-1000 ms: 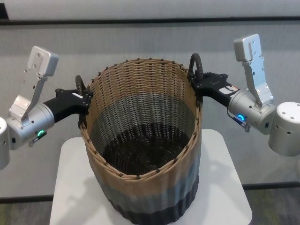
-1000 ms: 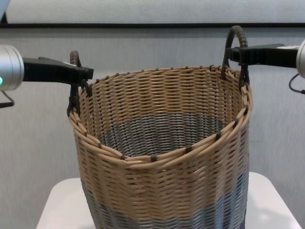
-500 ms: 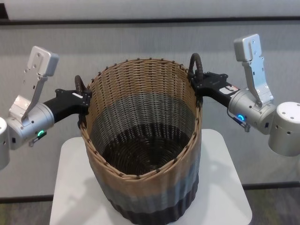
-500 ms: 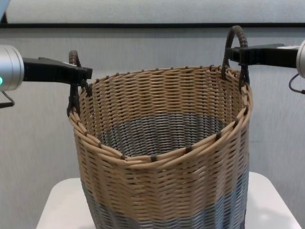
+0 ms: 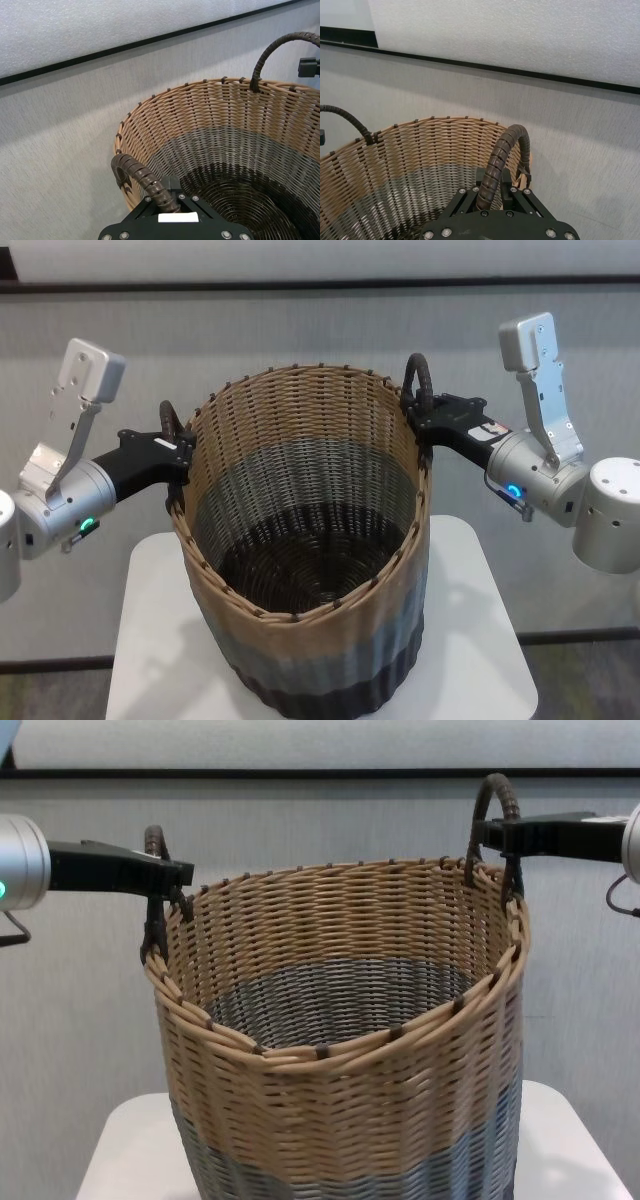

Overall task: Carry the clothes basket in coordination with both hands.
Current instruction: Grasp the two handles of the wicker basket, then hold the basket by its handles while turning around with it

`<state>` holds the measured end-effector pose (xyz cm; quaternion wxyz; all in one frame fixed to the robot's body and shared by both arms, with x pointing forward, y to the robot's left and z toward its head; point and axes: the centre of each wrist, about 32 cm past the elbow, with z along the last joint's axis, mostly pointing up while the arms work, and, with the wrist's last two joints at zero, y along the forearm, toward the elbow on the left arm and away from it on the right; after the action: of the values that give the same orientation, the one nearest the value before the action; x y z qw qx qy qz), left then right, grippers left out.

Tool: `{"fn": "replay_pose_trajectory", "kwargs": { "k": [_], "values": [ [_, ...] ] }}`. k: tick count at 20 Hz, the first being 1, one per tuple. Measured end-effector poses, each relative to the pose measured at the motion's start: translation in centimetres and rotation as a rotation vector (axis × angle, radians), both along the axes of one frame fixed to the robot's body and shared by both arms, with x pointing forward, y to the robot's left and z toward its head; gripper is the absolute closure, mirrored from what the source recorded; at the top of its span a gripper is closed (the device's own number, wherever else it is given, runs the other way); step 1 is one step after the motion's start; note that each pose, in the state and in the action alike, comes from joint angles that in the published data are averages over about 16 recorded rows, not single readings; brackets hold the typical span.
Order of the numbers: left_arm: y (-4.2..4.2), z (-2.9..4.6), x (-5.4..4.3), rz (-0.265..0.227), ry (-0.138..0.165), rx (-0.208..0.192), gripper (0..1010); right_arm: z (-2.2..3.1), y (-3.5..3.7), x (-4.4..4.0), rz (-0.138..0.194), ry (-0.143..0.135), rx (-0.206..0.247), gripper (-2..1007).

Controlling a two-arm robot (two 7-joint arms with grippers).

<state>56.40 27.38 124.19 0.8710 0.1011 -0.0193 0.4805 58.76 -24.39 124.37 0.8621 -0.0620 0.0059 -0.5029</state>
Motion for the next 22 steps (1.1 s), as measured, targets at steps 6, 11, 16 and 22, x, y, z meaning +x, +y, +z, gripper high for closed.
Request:
{"fn": "replay_pose_trajectory", "kwargs": {
  "k": [6,11,16,22],
  "values": [
    [0.00,0.00,0.00,0.000,0.000,0.000,1009,0.00,0.00,0.00,0.000,0.000,0.000,832],
    [0.00,0.00,0.00,0.000,0.000,0.000,1009,0.00,0.00,0.00,0.000,0.000,0.000,832],
    [-0.03,0.01,0.01,-0.003,0.000,0.000,1009,-0.02,-0.01,0.01,0.000,-0.001,-0.001,832],
    [-0.15,0.22,-0.12,-0.012,-0.017,0.002,1009,0.03,-0.13,-0.06,-0.004,-0.016,-0.007,832]
  ]
}}
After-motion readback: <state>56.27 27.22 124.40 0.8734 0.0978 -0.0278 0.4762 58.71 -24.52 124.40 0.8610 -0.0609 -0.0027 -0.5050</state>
